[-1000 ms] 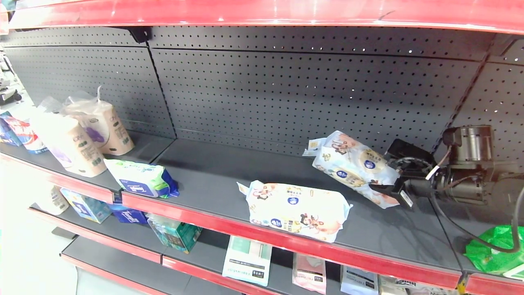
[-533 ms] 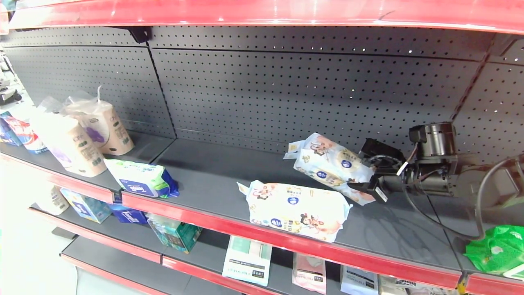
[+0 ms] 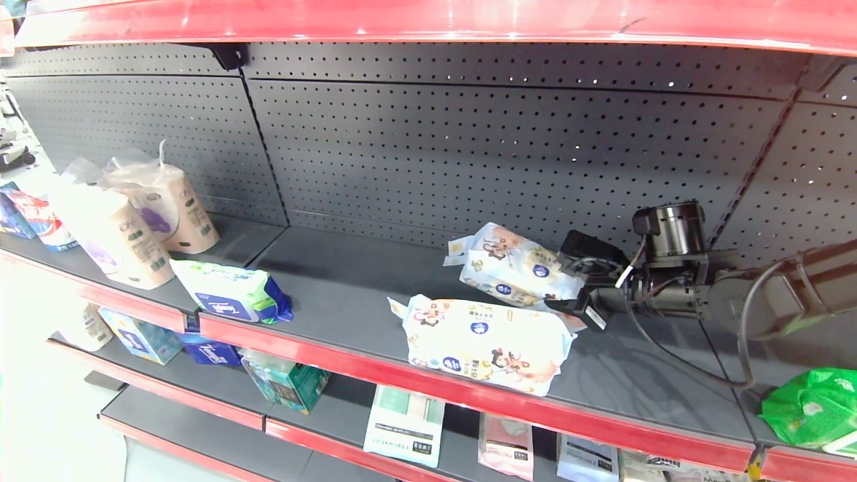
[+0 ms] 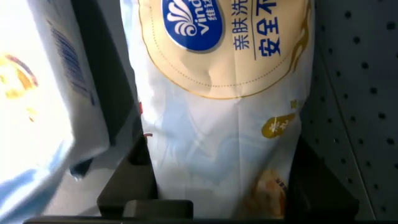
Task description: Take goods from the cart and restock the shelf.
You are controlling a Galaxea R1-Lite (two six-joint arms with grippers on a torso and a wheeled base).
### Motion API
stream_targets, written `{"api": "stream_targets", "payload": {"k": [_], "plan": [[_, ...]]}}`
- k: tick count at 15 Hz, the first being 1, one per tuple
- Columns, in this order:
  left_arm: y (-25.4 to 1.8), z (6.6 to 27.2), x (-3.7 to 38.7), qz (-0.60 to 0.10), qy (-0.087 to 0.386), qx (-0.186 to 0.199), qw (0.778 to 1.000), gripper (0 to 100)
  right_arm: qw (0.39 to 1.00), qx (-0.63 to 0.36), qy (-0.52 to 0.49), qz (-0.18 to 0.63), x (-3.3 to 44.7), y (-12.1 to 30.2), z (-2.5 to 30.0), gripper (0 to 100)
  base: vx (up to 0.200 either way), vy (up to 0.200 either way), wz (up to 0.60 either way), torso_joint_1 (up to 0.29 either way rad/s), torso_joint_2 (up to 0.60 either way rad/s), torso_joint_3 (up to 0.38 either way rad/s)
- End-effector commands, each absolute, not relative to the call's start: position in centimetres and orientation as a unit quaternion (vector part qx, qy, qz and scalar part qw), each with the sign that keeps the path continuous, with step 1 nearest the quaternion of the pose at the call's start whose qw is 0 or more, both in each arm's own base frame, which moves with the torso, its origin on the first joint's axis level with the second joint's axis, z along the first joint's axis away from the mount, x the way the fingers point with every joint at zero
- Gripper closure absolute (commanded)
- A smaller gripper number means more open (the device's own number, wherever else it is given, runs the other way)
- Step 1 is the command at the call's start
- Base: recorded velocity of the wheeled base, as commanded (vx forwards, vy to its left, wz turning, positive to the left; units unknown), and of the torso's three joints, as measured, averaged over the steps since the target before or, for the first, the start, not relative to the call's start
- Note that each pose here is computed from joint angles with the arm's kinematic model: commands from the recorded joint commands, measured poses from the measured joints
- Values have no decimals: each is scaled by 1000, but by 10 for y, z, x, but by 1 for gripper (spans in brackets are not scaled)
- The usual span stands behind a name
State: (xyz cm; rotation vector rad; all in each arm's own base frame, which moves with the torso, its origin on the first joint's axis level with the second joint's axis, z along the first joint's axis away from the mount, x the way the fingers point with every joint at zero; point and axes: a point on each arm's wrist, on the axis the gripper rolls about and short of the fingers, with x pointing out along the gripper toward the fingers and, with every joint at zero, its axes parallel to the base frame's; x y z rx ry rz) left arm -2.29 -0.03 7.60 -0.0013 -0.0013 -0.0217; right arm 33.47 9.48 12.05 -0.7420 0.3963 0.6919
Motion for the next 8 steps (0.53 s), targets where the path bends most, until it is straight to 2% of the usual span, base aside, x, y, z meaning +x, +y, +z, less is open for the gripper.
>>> {"api": "stream_targets", "payload": {"k": [1,3,4,8], "plan": [[0,76,-23,-11,-1,-1,1000,0,853,-354,185,336,338,102,119,100,0,0,0,0,0,0],[0,76,-23,-11,-1,-1,1000,0,853,-357,183,334,339,103,120,100,0,0,0,0,0,0],[0,76,-23,-11,-1,-1,1000,0,853,-357,183,334,339,104,120,0,0,0,0,0,0,0],[0,76,-23,-11,-1,-1,1000,0,854,-354,185,335,340,104,117,0,0,0,0,0,0,0]]}}
